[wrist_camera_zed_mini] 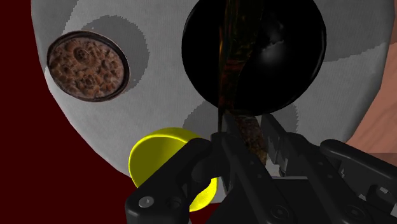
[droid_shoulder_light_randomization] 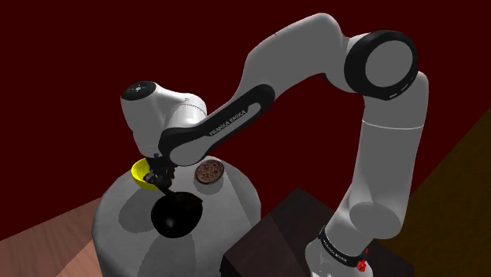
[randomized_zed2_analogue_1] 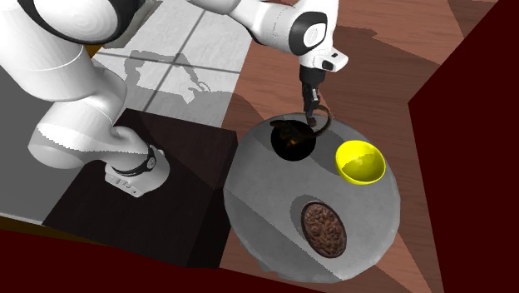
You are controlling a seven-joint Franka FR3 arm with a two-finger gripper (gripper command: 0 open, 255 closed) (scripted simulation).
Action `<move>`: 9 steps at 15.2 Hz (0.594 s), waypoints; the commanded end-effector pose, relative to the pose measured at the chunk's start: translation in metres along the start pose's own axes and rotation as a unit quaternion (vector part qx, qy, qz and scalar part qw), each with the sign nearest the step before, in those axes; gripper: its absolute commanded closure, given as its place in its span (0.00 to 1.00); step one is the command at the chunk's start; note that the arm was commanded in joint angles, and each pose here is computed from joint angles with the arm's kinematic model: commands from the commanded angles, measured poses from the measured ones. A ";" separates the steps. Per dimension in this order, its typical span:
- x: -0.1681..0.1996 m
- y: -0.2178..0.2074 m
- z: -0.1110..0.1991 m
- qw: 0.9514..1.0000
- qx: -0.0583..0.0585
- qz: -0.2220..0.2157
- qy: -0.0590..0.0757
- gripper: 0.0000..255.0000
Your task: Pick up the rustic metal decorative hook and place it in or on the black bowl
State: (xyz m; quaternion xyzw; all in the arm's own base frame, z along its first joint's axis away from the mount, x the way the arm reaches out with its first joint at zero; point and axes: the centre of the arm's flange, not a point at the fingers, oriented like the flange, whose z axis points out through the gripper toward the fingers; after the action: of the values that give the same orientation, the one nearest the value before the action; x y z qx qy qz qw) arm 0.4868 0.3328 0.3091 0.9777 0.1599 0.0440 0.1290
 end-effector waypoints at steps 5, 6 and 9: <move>-0.002 -0.008 0.024 1.000 0.000 0.000 0.000 1.00; -0.002 -0.008 0.024 1.000 0.000 0.000 0.000 1.00; -0.002 -0.008 0.024 1.000 0.000 0.000 0.000 1.00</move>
State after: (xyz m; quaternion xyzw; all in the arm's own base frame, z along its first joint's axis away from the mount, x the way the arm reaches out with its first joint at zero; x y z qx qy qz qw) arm 0.4860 0.3333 0.2836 0.9777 0.1600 0.0442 0.1289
